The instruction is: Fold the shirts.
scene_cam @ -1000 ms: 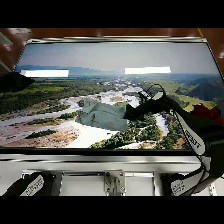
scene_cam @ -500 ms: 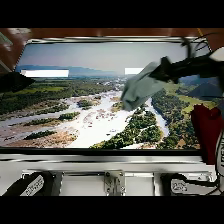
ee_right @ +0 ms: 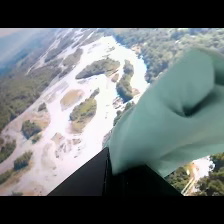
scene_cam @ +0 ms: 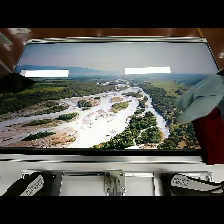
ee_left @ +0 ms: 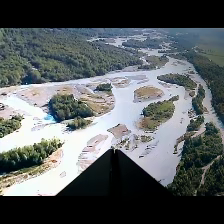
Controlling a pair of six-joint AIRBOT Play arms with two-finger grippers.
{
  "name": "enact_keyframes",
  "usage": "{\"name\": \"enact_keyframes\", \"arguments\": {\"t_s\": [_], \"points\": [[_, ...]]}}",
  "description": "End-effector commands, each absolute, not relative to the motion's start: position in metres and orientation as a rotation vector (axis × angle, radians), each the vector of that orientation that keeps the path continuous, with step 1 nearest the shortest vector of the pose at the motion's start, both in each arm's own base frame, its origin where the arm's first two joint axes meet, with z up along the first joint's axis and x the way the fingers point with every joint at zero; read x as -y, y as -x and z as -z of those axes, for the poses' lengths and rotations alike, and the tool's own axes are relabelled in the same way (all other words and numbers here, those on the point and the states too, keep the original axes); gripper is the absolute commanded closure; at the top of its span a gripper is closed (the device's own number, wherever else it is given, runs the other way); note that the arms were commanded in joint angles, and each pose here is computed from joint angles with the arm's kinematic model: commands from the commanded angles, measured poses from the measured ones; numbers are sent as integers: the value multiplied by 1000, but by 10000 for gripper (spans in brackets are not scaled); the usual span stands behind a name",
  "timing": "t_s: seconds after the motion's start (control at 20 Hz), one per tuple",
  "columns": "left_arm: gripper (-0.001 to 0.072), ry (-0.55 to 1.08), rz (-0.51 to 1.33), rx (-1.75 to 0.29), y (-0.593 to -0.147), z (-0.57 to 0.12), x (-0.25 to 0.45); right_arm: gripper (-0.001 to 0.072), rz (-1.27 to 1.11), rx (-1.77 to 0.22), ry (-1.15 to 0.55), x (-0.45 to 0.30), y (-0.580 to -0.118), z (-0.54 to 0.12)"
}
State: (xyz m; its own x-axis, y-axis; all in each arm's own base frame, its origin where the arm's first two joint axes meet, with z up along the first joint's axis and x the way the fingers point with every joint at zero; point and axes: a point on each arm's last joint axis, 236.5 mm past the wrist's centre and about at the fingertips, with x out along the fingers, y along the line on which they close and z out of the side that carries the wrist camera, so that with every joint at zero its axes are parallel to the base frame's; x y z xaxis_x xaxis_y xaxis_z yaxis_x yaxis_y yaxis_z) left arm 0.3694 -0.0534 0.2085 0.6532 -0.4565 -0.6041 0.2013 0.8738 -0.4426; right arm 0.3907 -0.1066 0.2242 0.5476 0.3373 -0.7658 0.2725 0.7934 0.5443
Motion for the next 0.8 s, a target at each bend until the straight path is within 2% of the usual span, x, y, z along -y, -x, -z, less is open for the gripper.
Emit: {"name": "enact_keyframes", "arguments": {"t_s": [0.0,0.1,0.3,0.4,0.6,0.75], "points": [[675,353,387,-785,-367,-207,54,655,84,-909,-661,154,-395,-230],[675,353,387,-786,-367,-207,54,655,97,-823,-636,167,-413,-237],[675,355,387,-788,-368,-206,54,655,69,-642,-692,180,-453,-257],[675,355,387,-788,-368,-206,54,655,75,-618,-695,186,-461,-256],[675,358,386,-789,-368,-206,54,655,140,-666,-629,218,-441,-239],[675,376,378,-793,-370,-205,54,655,290,-882,-608,253,-381,-198]]}}
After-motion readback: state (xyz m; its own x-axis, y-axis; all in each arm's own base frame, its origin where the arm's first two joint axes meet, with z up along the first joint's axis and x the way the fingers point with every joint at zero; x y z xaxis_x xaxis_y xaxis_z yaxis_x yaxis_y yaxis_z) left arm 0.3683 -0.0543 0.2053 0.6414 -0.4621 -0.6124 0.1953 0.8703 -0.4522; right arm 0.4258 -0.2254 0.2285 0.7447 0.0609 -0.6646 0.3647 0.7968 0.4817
